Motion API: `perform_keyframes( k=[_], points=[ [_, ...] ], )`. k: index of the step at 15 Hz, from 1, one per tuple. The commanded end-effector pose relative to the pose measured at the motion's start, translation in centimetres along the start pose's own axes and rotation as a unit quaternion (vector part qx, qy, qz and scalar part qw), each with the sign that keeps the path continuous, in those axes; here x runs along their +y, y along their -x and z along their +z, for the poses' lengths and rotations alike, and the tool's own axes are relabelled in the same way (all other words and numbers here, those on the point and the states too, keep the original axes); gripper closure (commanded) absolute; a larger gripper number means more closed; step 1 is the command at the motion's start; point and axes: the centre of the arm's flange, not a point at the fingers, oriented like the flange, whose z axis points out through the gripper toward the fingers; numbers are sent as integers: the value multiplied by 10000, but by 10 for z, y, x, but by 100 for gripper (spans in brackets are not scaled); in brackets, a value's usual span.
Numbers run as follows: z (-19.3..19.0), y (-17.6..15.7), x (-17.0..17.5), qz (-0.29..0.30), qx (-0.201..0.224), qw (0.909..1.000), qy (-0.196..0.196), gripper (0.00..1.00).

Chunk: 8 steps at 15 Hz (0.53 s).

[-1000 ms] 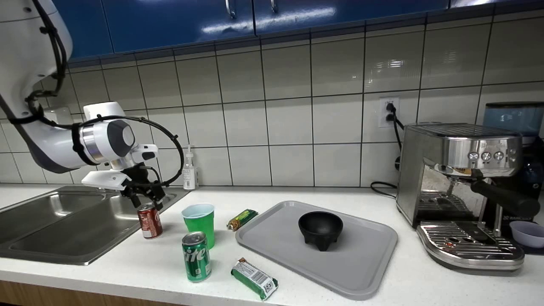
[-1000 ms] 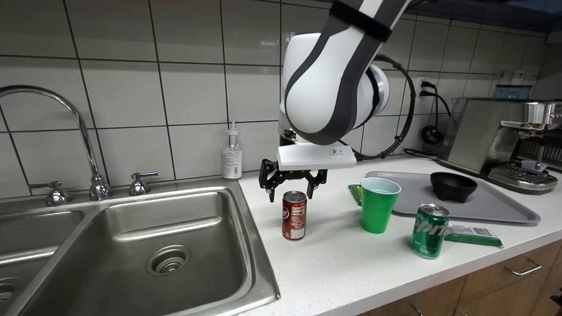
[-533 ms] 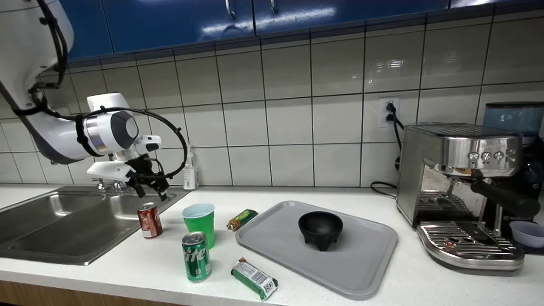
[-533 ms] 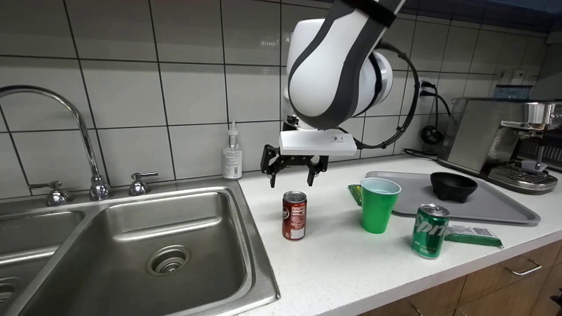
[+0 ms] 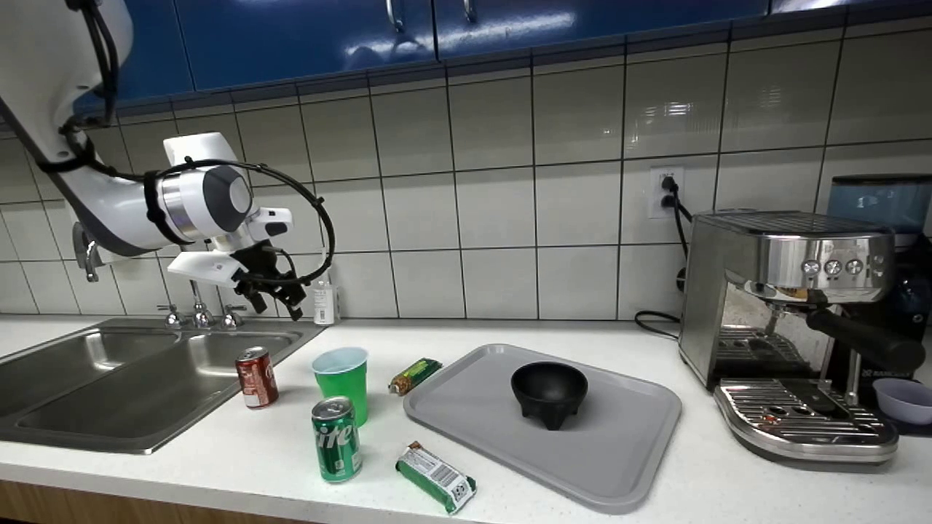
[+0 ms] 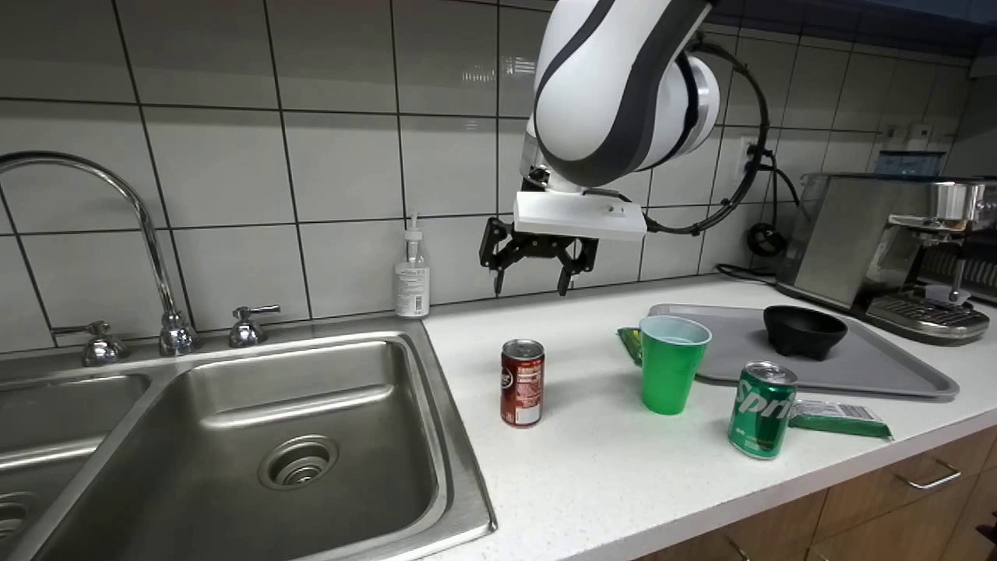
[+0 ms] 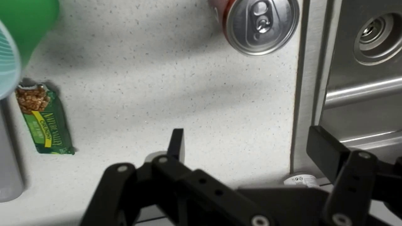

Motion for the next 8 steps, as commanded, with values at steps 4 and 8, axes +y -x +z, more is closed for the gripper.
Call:
perform_keyframes(
  k=[4, 8],
  points=[
    [-35, -13, 38, 193, 161, 9997, 34, 0],
    [-47, -18, 64, 366, 233, 9990, 92, 0]
  ],
)
